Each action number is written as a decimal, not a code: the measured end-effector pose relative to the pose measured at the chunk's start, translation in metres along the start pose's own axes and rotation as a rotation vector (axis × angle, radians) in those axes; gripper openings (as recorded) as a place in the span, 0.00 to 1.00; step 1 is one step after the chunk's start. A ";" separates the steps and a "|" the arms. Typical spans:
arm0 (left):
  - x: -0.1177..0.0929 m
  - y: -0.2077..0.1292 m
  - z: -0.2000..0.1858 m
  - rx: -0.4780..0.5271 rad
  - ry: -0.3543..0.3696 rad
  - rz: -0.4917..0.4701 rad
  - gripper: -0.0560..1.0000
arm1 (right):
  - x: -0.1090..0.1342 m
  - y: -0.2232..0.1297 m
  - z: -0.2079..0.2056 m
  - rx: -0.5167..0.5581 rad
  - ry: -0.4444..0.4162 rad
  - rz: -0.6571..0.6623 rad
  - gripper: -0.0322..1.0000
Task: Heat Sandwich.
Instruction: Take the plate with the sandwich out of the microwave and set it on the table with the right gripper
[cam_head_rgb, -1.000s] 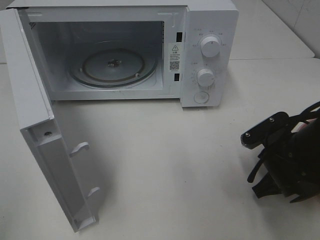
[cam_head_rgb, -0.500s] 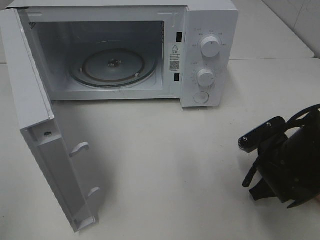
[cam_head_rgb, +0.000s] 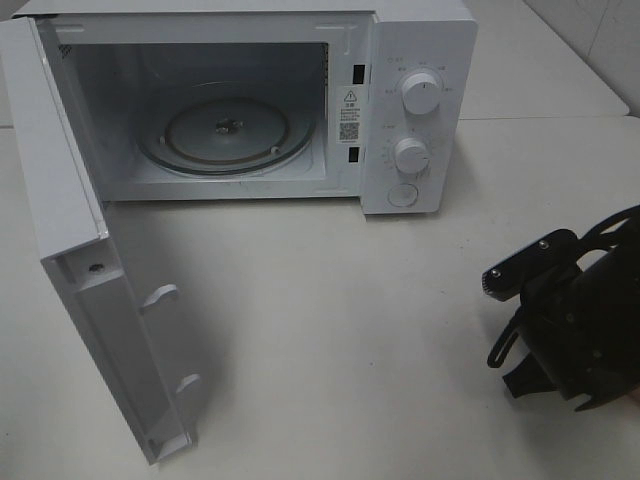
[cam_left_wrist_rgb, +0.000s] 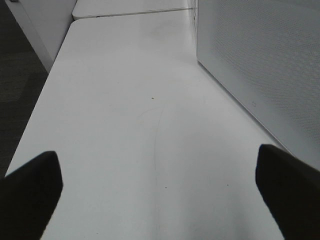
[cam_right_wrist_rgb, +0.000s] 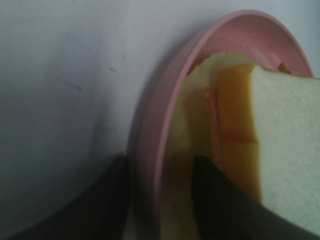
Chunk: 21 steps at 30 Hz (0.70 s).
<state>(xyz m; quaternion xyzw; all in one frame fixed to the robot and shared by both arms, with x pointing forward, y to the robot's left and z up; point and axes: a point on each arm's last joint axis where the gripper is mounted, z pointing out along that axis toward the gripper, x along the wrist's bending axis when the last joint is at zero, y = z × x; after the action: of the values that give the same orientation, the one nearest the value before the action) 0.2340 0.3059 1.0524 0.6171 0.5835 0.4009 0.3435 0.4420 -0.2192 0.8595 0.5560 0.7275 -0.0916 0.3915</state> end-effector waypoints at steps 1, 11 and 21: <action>0.000 0.000 0.000 0.000 0.000 0.000 0.98 | -0.001 0.000 -0.002 0.004 0.018 0.003 0.48; 0.000 0.000 0.000 0.000 0.000 0.000 0.98 | -0.013 0.008 -0.025 -0.041 0.151 0.024 0.67; 0.000 0.000 0.000 0.000 0.000 0.000 0.98 | -0.035 0.012 -0.047 -0.098 0.184 0.044 0.81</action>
<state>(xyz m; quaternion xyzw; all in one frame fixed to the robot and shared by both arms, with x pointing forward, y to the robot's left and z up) 0.2340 0.3059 1.0524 0.6171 0.5835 0.4009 0.3435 0.4334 -0.2143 0.9185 0.5580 0.7515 0.0043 0.3519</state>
